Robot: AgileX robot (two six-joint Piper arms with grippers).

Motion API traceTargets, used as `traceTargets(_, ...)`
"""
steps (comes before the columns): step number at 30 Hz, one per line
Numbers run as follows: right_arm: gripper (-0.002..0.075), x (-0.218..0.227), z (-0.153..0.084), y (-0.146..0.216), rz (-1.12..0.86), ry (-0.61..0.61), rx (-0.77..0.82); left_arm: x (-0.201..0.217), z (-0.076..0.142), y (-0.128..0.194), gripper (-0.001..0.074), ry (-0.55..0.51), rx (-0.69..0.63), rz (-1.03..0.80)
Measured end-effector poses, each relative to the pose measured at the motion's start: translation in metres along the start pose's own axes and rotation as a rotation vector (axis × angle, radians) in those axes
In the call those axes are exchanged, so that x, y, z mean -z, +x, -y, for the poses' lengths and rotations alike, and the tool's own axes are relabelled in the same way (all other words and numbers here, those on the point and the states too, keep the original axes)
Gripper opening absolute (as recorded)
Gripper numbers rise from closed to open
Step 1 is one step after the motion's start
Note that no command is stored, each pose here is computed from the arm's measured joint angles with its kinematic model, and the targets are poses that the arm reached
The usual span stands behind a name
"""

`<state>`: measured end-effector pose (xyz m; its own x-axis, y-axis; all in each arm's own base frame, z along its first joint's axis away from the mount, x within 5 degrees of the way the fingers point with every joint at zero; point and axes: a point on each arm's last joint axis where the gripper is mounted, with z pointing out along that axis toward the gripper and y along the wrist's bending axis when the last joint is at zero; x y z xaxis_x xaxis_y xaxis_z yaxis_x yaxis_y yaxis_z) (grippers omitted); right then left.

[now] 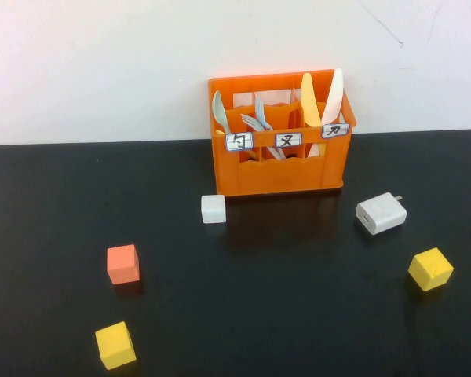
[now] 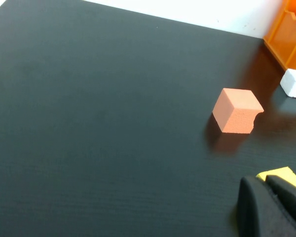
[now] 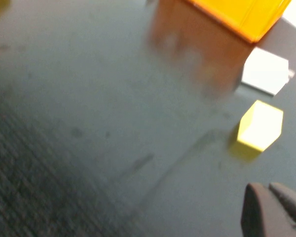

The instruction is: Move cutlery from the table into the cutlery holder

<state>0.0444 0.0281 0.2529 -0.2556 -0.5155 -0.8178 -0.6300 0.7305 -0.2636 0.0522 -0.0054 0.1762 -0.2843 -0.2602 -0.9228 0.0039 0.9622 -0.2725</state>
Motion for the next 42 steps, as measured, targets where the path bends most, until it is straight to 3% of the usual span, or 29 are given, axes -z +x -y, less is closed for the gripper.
traceTargets(13, -0.0002, -0.025, -0.015, 0.05, 0.22, 0.095, 0.005, 0.0, 0.0, 0.0, -0.0001, 0.001, 0.002, 0.0)
traceTargets(21, -0.0002, -0.04, -0.013, 0.071, 0.136, 0.209, 0.03, 0.0, 0.0, 0.0, -0.0001, 0.001, 0.003, 0.0)
traceTargets(35, -0.0002, -0.035, 0.002, 0.078, 0.031, 0.501, -0.125, 0.0, 0.0, 0.0, -0.0001, 0.001, 0.003, 0.0)
traceTargets(42, -0.0002, -0.034, 0.004, 0.079, 0.019, 0.535, -0.148, 0.0, 0.0, 0.0, -0.0001, 0.001, 0.003, 0.0)
